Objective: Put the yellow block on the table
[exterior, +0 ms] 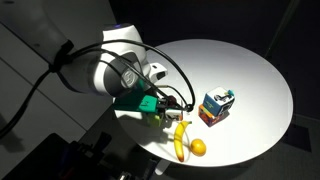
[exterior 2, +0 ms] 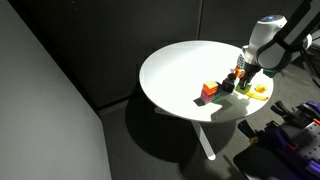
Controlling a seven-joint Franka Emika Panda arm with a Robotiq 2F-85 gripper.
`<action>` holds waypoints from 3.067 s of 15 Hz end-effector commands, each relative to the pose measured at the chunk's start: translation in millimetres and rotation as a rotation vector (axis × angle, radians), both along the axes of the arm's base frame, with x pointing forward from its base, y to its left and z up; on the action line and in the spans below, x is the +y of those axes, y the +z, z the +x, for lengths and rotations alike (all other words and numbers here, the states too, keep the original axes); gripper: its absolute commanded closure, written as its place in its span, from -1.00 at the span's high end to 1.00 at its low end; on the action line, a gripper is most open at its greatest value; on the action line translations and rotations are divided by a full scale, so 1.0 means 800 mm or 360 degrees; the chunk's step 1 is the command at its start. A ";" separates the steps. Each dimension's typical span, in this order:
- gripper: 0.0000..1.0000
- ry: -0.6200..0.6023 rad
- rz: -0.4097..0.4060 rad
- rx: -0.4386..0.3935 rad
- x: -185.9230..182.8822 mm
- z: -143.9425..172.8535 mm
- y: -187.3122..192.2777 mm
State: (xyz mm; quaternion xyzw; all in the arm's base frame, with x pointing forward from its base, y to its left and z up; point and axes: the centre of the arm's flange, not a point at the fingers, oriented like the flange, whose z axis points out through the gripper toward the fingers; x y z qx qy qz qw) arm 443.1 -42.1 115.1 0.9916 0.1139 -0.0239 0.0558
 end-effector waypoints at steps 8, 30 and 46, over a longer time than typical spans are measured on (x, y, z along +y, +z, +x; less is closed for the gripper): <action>0.03 0.0018 -0.0006 0.0010 0.004 -0.003 -0.009; -0.47 0.0115 -0.0015 -0.0051 0.013 -0.001 -0.076; 1.00 0.0047 0.0055 -0.0011 0.031 -0.001 -0.041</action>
